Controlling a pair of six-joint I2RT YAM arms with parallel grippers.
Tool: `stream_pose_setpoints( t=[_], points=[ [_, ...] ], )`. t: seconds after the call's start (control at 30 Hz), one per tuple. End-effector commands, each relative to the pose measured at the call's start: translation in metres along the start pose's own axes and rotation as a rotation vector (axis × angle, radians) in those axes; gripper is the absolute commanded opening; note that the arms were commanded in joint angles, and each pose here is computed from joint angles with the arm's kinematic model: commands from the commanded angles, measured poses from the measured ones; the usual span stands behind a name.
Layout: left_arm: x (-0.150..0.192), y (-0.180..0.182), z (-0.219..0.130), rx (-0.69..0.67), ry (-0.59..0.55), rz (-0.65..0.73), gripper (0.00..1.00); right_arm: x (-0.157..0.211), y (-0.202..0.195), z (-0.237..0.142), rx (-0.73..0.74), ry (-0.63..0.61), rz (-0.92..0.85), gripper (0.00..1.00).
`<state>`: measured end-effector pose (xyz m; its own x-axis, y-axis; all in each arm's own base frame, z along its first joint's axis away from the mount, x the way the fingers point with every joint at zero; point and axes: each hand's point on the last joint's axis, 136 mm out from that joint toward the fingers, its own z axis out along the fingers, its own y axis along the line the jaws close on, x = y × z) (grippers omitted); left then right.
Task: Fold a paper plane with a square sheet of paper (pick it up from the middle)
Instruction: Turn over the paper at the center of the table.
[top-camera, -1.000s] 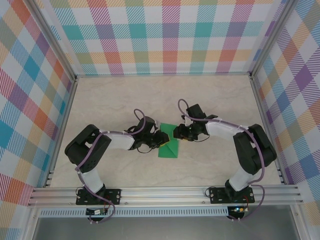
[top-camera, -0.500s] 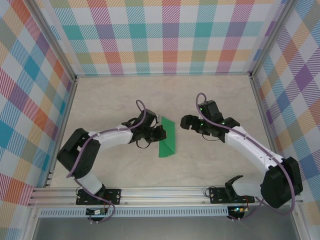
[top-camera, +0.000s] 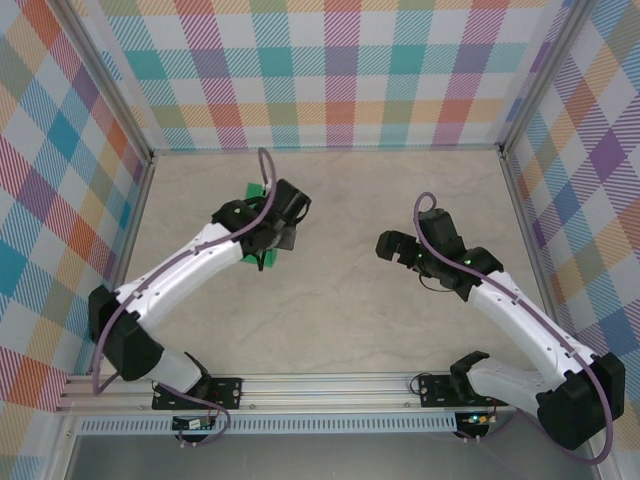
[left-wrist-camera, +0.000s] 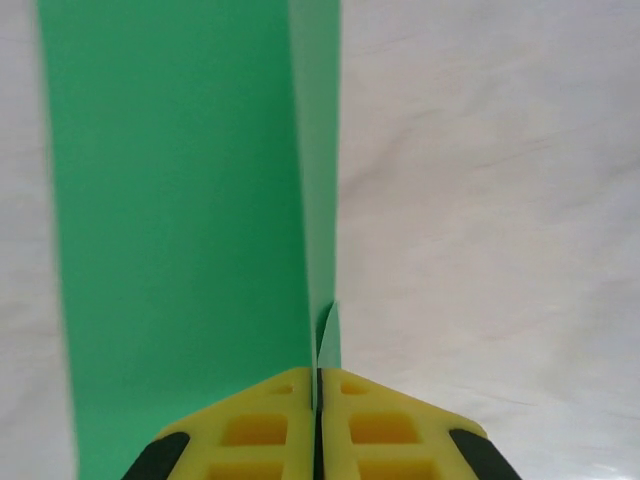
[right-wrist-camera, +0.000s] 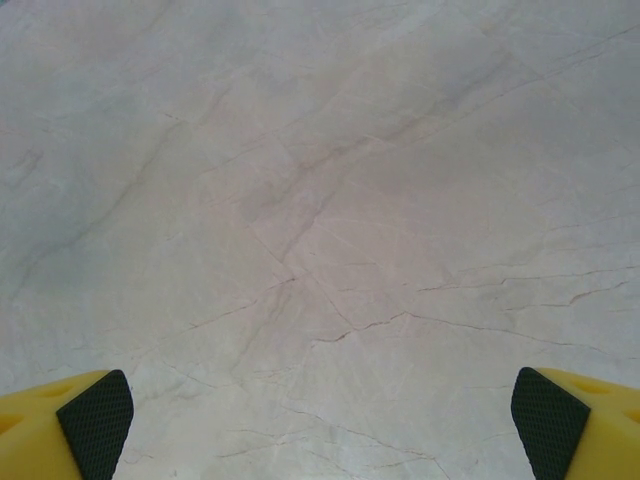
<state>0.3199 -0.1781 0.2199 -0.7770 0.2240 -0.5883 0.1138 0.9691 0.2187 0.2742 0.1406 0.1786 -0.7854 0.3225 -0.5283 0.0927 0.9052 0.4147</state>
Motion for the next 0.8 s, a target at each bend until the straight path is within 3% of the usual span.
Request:
stream_pose_setpoints(
  t=[0.0,0.1,0.43,0.77],
  points=[
    [0.017,0.043,0.017,-0.428,0.081,0.299,0.07,0.0,-0.013,-0.003,0.062,-0.005,0.046,1.0],
    [0.019,0.033,0.037,-0.505,0.121,0.383,0.07,-0.003,-0.019,-0.01,0.107,-0.003,0.042,1.0],
    [0.038,-0.025,0.109,-0.552,0.163,0.494,0.06,-0.013,-0.044,-0.03,0.228,-0.072,0.039,1.0],
    [0.065,-0.062,0.135,-0.533,0.181,0.521,0.08,-0.02,-0.044,-0.016,0.25,-0.054,0.004,1.0]
  ],
)
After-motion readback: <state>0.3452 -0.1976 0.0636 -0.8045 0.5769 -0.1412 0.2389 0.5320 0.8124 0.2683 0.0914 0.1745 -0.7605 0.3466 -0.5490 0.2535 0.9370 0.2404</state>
